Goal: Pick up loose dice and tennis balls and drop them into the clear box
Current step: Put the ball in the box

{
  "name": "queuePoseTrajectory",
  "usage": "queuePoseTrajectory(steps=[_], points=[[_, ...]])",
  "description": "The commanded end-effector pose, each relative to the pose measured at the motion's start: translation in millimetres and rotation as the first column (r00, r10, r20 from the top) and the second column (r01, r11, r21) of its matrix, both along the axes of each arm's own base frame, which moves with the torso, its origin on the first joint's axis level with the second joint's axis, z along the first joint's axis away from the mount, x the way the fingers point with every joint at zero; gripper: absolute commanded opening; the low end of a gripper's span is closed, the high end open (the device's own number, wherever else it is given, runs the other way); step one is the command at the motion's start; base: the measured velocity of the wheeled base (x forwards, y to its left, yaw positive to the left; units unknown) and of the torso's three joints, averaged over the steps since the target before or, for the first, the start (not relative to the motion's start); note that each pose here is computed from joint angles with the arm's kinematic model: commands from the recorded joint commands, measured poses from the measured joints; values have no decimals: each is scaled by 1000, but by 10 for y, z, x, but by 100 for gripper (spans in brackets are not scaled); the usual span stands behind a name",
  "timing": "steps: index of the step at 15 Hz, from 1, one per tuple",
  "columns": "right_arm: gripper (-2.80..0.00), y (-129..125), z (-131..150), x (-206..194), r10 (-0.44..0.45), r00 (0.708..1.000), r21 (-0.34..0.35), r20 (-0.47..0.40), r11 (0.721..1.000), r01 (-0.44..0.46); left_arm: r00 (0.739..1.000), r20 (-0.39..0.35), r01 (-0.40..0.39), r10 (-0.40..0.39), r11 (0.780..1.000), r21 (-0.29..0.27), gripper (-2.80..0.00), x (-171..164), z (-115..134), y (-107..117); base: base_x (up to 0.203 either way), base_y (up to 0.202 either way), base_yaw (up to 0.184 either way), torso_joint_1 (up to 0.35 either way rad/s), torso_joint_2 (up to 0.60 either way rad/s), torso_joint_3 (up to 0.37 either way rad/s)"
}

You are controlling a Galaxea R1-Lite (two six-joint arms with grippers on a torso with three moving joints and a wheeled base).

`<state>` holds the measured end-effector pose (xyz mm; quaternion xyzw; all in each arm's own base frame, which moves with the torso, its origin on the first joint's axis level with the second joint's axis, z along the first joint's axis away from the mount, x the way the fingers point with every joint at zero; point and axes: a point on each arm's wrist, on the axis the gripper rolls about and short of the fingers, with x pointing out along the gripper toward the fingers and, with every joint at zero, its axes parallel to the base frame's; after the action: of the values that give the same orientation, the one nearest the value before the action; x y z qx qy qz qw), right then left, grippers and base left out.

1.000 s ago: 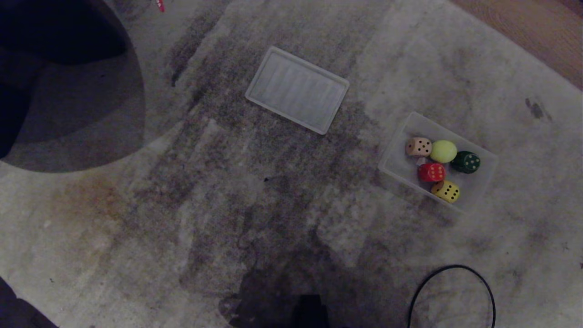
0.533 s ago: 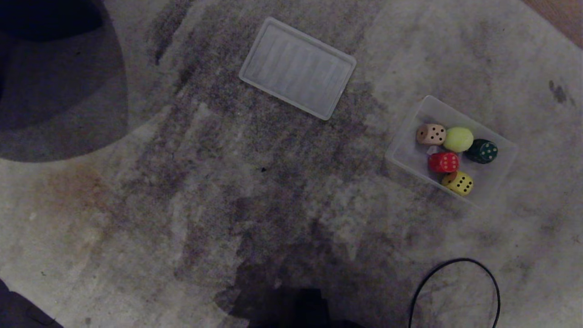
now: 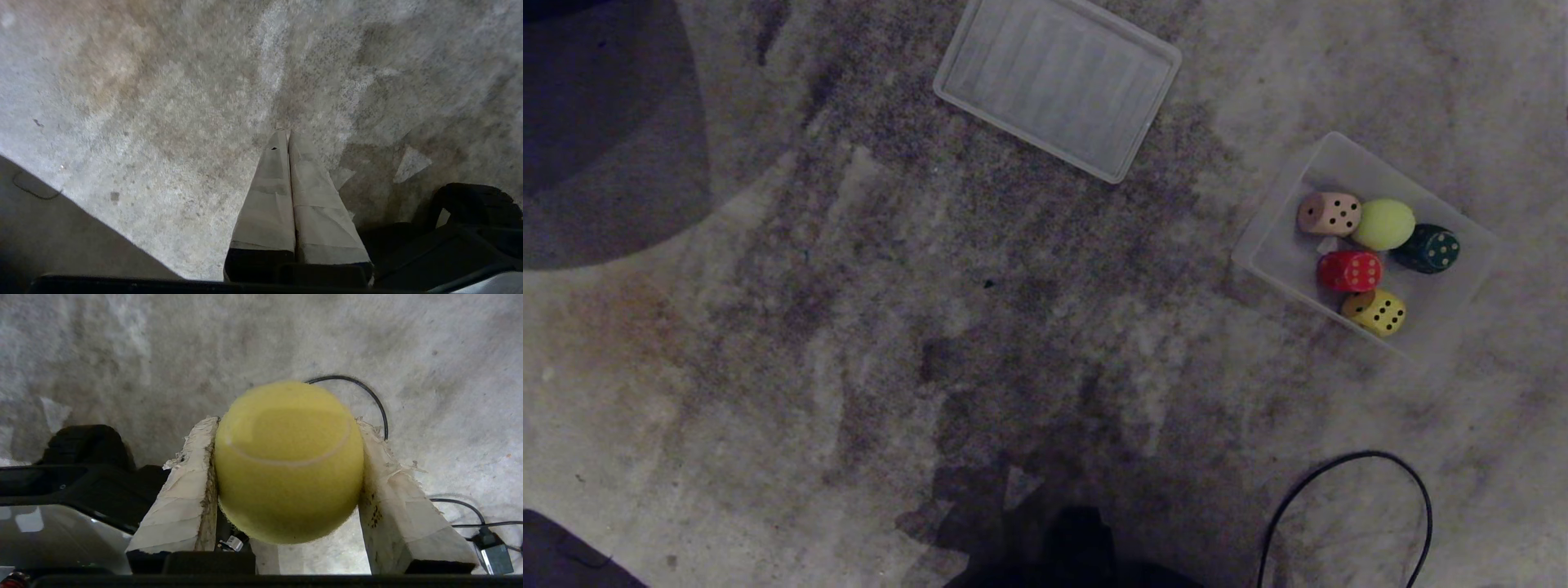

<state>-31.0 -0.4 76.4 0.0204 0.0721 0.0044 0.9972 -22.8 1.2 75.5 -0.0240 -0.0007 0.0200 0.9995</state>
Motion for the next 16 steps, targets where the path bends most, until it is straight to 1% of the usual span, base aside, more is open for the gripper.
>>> queuePoseTrajectory(steps=[1,8,10,11,12,13,15,16], points=[[-280,0,-2,-1,3,1000,-5,0,1000,-3,1000,-2,-3,3,1000,-10,-280,2,-3,1,0,0,0,2,5,-90],[-280,0,-1,0,0,1000,0,-8,1000,0,1000,-2,-1,1,1000,-10,-280,2,-3,0,0,0,0,0,0,-6],[-280,0,107,-17,-2,1000,1,4,1000,2,1000,-2,-1,1,1000,-10,-280,2,-3,0,0,0,0,0,0,0],[-280,1,206,6,-7,1000,3,-16,1000,7,1000,-2,-1,1,1000,-10,-280,2,-3,0,0,0,0,0,0,0],[-280,1,320,63,-15,998,12,-55,1000,16,1000,-2,-1,1,1000,-10,-280,2,-3,0,0,0,0,0,0,0],[-280,2,448,147,-27,995,35,-98,999,31,1000,-2,-1,1,1000,-10,-280,2,-3,0,0,0,0,0,0,0],[-280,-1,695,463,-55,978,100,-201,992,76,1000,-2,-1,1,1000,-10,-280,2,-3,0,0,0,0,0,0,0],[-280,-6,786,665,-65,970,122,-234,988,95,1000,-2,-1,1,1000,-10,-280,2,-3,0,0,0,0,0,0,0]])
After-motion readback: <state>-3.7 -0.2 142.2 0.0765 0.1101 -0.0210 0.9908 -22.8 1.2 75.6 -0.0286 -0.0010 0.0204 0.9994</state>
